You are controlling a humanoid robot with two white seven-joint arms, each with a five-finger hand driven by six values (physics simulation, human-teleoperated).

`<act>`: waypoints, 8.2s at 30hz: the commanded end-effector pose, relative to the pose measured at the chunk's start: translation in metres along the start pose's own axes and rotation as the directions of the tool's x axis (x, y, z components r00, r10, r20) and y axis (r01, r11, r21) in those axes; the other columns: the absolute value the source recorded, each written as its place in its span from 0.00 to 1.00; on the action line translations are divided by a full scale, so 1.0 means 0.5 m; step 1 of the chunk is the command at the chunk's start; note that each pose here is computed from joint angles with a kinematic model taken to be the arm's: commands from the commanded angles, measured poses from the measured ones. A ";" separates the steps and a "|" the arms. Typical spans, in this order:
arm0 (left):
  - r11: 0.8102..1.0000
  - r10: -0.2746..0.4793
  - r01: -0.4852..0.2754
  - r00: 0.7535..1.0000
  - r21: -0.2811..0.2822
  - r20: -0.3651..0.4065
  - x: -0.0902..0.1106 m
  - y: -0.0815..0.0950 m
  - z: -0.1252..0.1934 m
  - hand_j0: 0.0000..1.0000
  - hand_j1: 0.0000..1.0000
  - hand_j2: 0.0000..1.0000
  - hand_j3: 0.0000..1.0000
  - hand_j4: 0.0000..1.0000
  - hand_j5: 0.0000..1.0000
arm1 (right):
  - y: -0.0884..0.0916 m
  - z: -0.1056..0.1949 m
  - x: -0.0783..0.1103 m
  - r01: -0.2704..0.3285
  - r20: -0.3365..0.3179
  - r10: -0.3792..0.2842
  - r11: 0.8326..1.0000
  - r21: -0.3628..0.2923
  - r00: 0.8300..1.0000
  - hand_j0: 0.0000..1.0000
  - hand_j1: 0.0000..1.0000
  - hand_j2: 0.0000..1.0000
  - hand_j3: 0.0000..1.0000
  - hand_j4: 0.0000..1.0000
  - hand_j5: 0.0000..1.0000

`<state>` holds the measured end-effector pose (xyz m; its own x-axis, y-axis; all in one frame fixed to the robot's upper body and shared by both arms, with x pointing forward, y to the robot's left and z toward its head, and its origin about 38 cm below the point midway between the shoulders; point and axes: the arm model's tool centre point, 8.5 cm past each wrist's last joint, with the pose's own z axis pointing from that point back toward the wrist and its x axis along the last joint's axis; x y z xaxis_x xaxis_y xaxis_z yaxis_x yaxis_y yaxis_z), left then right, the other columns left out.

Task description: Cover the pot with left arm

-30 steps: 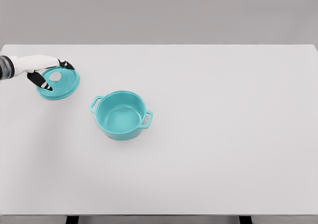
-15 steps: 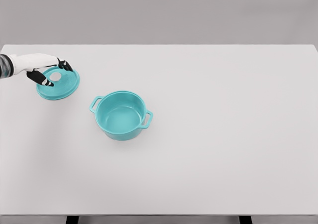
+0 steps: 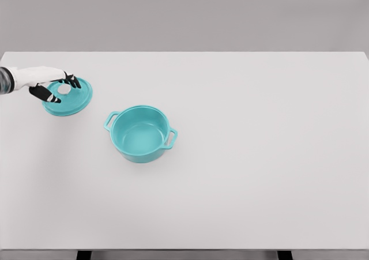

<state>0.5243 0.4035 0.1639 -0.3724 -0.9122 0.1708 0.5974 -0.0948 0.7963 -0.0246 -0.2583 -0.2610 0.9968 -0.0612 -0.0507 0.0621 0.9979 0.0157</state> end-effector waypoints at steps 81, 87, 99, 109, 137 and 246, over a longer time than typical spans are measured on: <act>0.956 -0.211 0.189 0.974 0.225 0.082 0.063 0.117 0.085 0.50 0.50 0.50 0.50 0.50 0.50 | 0.000 0.000 0.001 0.000 0.001 0.000 1.000 0.000 1.000 1.00 1.00 1.00 1.00 1.00 1.00; 0.941 -0.271 0.238 0.956 0.241 0.114 0.088 0.127 0.111 0.50 0.50 0.50 0.50 0.50 0.50 | 0.000 0.000 0.000 0.000 -0.001 0.000 1.000 0.000 1.000 1.00 1.00 1.00 1.00 1.00 1.00; 0.924 -0.345 0.291 0.915 0.249 0.210 0.156 0.125 0.132 0.50 0.50 0.50 0.50 0.50 0.50 | 0.000 0.000 0.000 0.000 -0.001 0.000 1.000 0.000 1.000 1.00 1.00 1.00 1.00 1.00 1.00; 0.914 -0.387 0.324 0.877 0.246 0.283 0.214 0.112 0.118 0.50 0.50 0.50 0.50 0.50 0.50 | 0.000 0.000 0.001 0.000 0.001 0.000 1.000 0.000 1.000 1.00 1.00 1.00 1.00 1.00 1.00; 0.897 -0.437 0.344 0.783 0.277 0.442 0.330 0.060 0.104 0.50 0.50 0.50 0.50 0.50 0.50 | 0.000 0.000 0.000 0.000 -0.001 0.000 1.000 0.000 1.000 1.00 1.00 1.00 1.00 1.00 1.00; 0.915 -0.403 0.301 0.727 0.269 0.556 0.393 -0.018 0.087 0.73 0.73 0.73 0.73 0.73 0.73 | 0.000 0.000 0.000 0.000 -0.001 0.000 1.000 0.000 1.000 1.00 1.00 1.00 1.00 1.00 1.00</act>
<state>0.4148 0.2421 0.2149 -0.9079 -0.4009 0.1222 0.2405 -0.2593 0.9354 -0.0247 -0.2583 -0.2609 0.9968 -0.0613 -0.0510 0.0621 0.9979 0.0157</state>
